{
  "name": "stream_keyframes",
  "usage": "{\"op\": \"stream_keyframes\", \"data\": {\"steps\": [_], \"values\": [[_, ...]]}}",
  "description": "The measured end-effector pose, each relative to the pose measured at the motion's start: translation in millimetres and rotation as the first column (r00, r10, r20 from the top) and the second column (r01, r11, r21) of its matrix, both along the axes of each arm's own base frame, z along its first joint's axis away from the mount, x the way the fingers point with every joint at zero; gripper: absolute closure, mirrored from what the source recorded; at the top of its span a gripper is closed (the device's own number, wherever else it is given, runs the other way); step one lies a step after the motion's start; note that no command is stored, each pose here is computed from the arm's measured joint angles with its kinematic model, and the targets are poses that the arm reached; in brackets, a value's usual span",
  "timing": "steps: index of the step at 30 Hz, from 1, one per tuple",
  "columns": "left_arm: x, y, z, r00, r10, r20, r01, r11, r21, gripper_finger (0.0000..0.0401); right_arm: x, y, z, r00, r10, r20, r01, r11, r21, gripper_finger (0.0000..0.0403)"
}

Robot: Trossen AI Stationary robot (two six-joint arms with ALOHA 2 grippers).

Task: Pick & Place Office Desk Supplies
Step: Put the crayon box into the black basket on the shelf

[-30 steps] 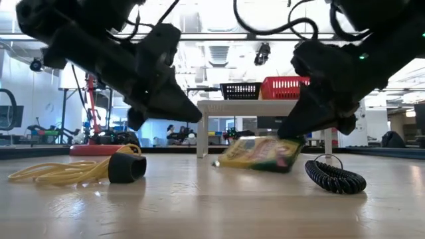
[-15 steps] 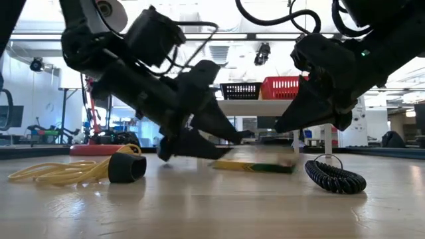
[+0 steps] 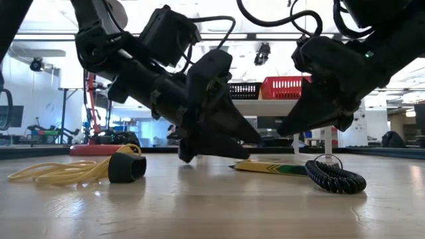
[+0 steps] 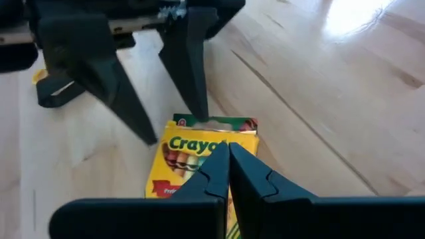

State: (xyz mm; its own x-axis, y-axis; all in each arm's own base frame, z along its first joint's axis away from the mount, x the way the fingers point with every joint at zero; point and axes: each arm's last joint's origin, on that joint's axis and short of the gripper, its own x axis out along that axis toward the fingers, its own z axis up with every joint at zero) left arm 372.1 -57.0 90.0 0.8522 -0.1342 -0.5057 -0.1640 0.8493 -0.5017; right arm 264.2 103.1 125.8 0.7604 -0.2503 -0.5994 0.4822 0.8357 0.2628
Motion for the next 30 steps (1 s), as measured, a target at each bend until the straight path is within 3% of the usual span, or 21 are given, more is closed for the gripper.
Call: {"op": "stream_keyframes", "data": {"steps": [4,7,12,16,19,24,30], "values": [[0,0,19,0.999,-0.022,0.048,0.021,0.999,0.036,0.0226,0,-4,-2,0.999,0.030,-0.025,-0.029,0.998,0.052,0.0394],[-5,-3,29,0.999,-0.038,0.009,0.038,0.998,0.054,0.0245,-1,-3,-3,0.987,0.148,-0.062,-0.140,0.983,0.118,0.0383],[-15,-3,27,0.992,-0.037,-0.117,0.048,0.995,0.092,0.0268,-5,12,-6,0.876,0.469,-0.114,-0.451,0.879,0.152,0.0362],[-21,0,17,0.979,0.051,-0.198,-0.025,0.991,0.131,0.0276,-10,22,-11,0.796,0.587,-0.147,-0.572,0.809,0.132,0.0360],[-20,1,10,0.975,0.080,-0.206,-0.054,0.990,0.128,0.0277,-10,23,-14,0.783,0.599,-0.166,-0.591,0.800,0.100,0.0365],[-15,1,2,0.975,0.094,-0.204,-0.067,0.989,0.134,0.0277,-7,19,-24,0.837,0.501,-0.221,-0.522,0.852,-0.043,0.0371],[-8,3,-6,0.978,0.102,-0.184,-0.066,0.979,0.191,0.0278,-7,17,-25,0.860,0.456,-0.229,-0.486,0.869,-0.095,0.0371]]}}
